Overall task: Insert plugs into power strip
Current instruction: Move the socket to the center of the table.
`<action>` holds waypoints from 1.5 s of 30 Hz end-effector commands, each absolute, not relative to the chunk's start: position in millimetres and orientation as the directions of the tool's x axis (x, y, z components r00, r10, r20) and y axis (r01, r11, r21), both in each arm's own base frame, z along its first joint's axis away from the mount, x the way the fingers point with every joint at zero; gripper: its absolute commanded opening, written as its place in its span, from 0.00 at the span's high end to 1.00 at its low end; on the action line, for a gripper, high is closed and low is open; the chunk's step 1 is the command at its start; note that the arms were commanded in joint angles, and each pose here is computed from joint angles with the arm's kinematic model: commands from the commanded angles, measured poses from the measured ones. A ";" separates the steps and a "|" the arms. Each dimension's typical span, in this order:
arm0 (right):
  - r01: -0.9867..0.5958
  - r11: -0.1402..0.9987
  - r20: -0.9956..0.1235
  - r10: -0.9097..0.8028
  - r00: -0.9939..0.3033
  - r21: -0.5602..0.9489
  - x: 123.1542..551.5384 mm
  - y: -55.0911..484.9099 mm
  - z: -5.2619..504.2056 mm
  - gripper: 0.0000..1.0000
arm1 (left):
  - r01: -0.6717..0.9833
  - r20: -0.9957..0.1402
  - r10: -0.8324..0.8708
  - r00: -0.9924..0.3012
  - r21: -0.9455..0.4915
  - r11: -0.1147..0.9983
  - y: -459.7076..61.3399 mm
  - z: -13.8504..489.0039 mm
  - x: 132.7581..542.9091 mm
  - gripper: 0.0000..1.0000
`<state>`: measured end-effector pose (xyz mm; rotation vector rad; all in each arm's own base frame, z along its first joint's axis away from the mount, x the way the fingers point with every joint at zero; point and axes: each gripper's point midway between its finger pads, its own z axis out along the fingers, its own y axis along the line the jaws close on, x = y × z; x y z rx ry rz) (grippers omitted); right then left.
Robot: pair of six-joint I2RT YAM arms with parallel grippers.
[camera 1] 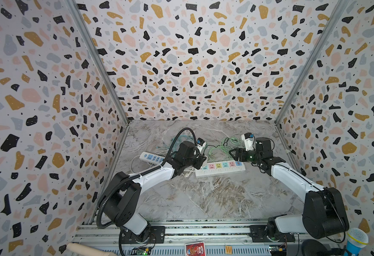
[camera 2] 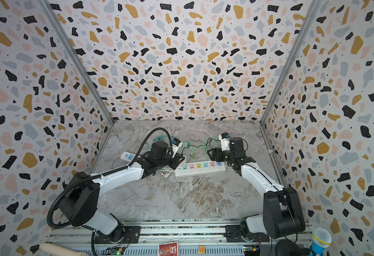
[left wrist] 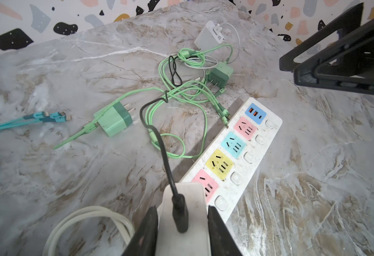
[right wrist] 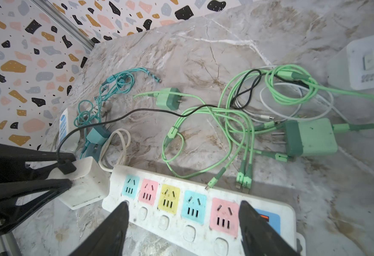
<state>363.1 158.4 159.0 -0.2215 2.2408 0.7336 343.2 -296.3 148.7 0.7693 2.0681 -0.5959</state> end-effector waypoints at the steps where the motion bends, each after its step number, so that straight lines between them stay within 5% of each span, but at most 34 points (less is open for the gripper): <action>1: -0.370 0.824 -0.725 0.069 -0.686 0.429 359.1 154.3 168.4 0.22 | 0.759 -0.934 0.249 -0.257 -0.035 0.650 -309.5 192.2 352.7 1.00; 8: -0.317 0.858 -0.701 0.067 -0.710 0.403 360.7 145.4 155.3 0.23 | 0.798 -0.974 0.137 -0.178 -0.061 0.600 -319.0 203.1 338.1 1.00; 17: -0.051 0.923 -0.555 0.185 -0.811 0.382 371.3 100.4 107.3 0.23 | 0.476 -0.923 -0.019 -0.384 -0.216 0.852 -276.7 191.6 366.1 1.00; 29: -0.022 0.870 -0.447 0.231 -0.864 0.492 377.7 108.0 70.7 0.22 | 0.314 -0.884 -0.130 -0.448 -0.291 0.904 -290.7 177.0 358.2 1.00; 45: -0.060 0.768 -0.350 0.219 -0.911 0.637 340.6 139.0 52.8 0.25 | 0.299 -0.906 -0.133 -0.402 -0.268 0.916 -301.1 164.4 357.1 1.00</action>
